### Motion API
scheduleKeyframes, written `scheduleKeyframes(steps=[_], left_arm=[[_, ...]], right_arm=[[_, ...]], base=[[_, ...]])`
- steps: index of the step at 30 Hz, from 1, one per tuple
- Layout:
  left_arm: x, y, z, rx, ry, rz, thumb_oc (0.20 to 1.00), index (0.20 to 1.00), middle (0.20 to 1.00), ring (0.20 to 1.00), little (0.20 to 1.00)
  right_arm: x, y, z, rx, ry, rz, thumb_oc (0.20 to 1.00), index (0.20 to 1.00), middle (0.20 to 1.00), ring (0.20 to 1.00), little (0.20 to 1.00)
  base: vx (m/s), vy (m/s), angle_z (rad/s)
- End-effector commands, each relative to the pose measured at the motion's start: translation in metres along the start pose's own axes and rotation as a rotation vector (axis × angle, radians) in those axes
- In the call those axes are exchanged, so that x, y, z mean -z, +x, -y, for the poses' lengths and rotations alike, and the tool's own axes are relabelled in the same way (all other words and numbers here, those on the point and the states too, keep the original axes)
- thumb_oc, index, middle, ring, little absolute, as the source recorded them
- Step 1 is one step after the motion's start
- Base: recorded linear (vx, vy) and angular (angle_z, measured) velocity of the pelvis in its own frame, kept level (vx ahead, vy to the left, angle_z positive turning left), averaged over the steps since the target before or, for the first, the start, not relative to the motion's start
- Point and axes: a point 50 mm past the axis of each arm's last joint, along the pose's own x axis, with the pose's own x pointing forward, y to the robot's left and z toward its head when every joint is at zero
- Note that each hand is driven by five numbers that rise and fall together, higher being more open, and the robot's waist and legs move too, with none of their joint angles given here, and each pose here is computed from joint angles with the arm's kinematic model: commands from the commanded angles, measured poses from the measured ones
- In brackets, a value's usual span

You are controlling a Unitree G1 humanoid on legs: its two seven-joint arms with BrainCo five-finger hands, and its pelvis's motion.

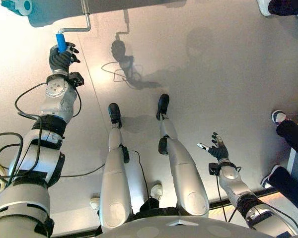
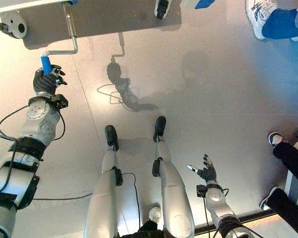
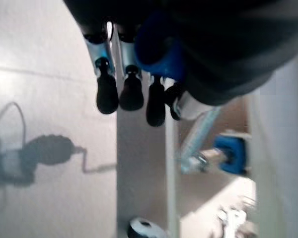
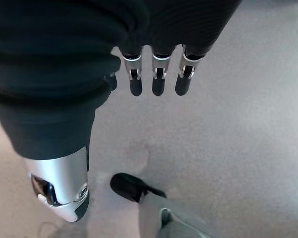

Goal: Raise the hospital bed

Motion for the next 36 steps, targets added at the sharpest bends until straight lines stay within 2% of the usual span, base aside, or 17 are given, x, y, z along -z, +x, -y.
scheduleKeyframes(steps=[1, 6, 18, 36], left_arm=[[-0.029, 0.006, -0.066, -0.232, 0.093, 0.072, 0.2, 0.2, 0.2, 0.2, 0.2], [-0.03, 0.009, -0.067, -0.254, 0.099, 0.057, 0.2, 0.2, 0.2, 0.2, 0.2], [-0.046, 0.021, -0.039, -0.235, 0.142, 0.083, 0.2, 0.2, 0.2, 0.2, 0.2], [-0.062, 0.028, -0.001, -0.166, 0.153, 0.131, 0.2, 0.2, 0.2, 0.2, 0.2]], right_arm=[[0.001, -0.005, 0.005, 0.022, 0.04, 0.017, 1.0, 1.0, 1.0, 1.0, 1.0], [-0.007, -0.005, -0.001, 0.008, 0.057, 0.057, 1.0, 1.0, 1.0, 1.0, 1.0], [-0.031, -0.008, -0.009, -0.028, 0.079, 0.188, 1.0, 1.0, 1.0, 1.0, 1.0], [-0.028, -0.012, -0.007, -0.031, 0.08, 0.191, 1.0, 1.0, 1.0, 1.0, 1.0]], base=[[0.03, 0.029, -0.01], [0.03, 0.014, -0.02], [0.02, -0.025, -0.11], [0.0, -0.03, -0.1]])
